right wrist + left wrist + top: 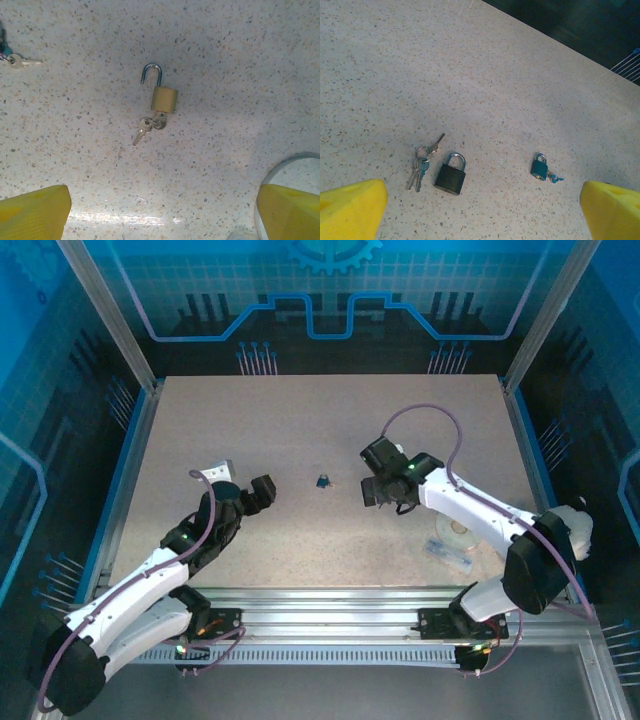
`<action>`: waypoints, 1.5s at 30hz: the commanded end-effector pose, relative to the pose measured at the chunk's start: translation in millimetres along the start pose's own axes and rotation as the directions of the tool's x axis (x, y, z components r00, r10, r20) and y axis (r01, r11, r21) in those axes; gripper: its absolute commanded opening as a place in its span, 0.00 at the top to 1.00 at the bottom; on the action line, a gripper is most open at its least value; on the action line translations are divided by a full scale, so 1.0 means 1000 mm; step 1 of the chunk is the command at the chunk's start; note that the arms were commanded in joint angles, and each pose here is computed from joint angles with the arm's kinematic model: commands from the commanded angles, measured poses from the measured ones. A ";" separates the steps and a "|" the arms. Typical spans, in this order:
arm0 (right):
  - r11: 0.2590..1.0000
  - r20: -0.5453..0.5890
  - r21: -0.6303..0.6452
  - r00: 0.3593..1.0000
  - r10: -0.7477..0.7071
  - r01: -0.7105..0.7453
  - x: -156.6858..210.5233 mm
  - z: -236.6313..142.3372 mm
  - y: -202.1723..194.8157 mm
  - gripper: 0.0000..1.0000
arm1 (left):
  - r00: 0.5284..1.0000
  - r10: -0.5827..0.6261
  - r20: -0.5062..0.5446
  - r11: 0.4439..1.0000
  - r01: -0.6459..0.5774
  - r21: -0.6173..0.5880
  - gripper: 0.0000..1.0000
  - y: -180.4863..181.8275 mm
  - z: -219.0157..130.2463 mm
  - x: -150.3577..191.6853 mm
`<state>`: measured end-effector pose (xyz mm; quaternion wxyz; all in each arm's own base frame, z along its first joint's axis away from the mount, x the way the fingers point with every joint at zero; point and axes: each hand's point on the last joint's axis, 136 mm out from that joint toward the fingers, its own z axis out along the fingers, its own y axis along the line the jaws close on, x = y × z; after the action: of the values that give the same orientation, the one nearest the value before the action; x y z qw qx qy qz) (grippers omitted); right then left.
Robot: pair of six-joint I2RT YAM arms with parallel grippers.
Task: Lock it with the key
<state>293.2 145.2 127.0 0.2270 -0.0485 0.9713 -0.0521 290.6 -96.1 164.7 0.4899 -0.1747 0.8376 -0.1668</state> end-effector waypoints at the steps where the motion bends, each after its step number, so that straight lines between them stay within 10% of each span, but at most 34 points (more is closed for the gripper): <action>1: 1.000 -0.044 -0.013 0.999 0.004 -0.004 0.000 0.003 -0.001 0.05 | 1.000 -0.011 0.005 1.000 0.011 0.029 0.01 -0.010 -0.002 -0.007; 45: 0.990 -0.258 -0.023 0.958 0.127 -0.137 -0.003 0.100 0.000 0.39 | 1.000 0.008 -0.020 1.000 -0.008 0.029 0.01 -0.011 0.003 0.000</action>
<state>330.4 135.2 39.3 0.1010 0.0085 0.9943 -0.0325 291.3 -100.1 154.6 0.4747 -0.1687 0.8480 -0.1645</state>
